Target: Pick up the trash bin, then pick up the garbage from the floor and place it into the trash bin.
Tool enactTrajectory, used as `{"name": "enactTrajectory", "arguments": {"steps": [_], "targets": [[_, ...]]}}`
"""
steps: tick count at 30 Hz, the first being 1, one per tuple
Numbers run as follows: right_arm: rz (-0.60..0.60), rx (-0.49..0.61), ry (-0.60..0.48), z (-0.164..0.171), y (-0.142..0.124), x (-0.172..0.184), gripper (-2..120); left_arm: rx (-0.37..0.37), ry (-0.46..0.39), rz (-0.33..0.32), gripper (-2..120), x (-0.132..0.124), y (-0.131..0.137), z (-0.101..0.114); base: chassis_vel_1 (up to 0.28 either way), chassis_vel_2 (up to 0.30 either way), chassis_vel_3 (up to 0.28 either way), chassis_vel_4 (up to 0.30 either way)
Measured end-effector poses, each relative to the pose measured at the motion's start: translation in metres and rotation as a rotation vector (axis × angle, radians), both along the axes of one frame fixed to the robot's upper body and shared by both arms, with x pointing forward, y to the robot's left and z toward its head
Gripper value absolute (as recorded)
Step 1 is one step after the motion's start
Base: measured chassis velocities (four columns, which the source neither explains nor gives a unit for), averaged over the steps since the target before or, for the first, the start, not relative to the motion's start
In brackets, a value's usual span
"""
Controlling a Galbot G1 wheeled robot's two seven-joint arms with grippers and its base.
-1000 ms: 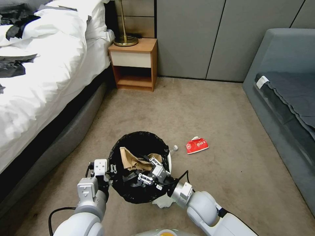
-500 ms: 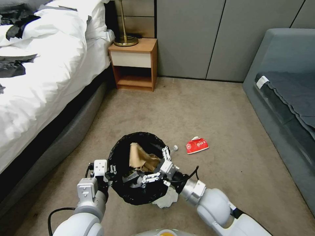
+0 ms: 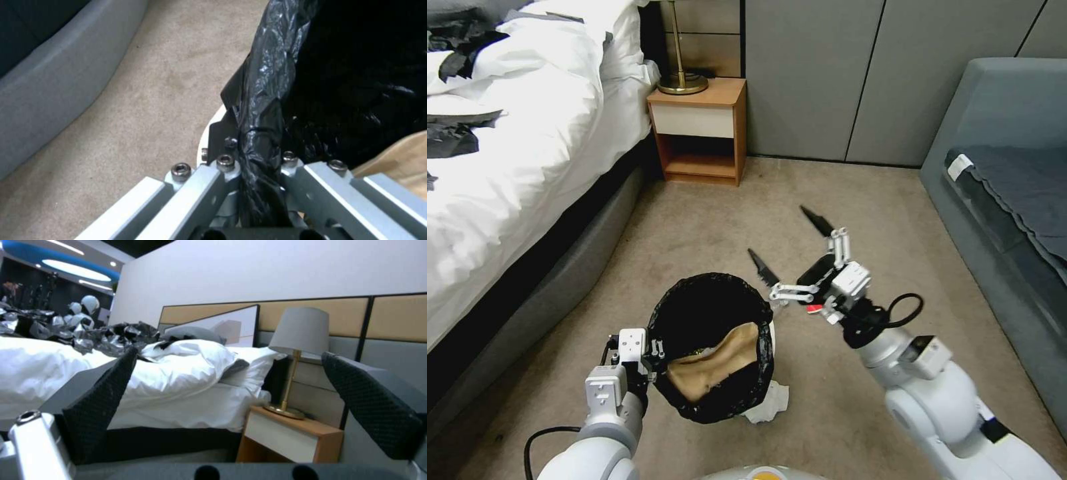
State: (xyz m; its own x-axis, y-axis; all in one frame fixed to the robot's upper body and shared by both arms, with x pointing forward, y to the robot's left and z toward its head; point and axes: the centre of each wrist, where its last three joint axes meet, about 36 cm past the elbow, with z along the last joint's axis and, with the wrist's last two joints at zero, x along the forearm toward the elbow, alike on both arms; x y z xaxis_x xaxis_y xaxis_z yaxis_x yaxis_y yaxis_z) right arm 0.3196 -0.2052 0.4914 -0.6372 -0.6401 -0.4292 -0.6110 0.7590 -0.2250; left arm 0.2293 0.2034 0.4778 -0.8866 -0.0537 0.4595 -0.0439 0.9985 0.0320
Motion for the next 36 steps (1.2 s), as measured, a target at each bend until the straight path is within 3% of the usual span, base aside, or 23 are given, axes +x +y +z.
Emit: {"name": "enactTrajectory", "arguments": {"steps": [12, 18, 22, 26, 36], "targets": [[0.009, 0.003, 0.039, -0.013, 0.015, -0.005, 100, -0.003, -0.001, -0.006, 0, -0.005, -0.001, 0.003, 0.0, 0.0, 0.0, 0.0], [-0.13, 0.063, -0.008, 0.0, -0.003, -0.01, 100, 0.003, -0.006, -0.001, 0, -0.003, 0.003, 0.002, 0.0, 0.0, 0.0, 0.0], [-0.401, 0.112, 0.01, -0.003, -0.023, -0.033, 100, -0.002, -0.009, 0.001, 0, 0.001, 0.005, -0.001, 0.0, 0.0, 0.0, 0.0], [-0.545, 0.126, 0.058, -0.024, -0.037, -0.048, 100, -0.013, -0.013, 0.0, 0, 0.004, 0.006, 0.0, 0.0, 0.0, 0.0, 0.0], [-0.632, 0.102, 0.146, -0.078, -0.052, -0.066, 100, -0.034, -0.008, -0.004, 0, 0.003, 0.007, 0.001, 0.0, 0.0, 0.0, 0.0]]}}
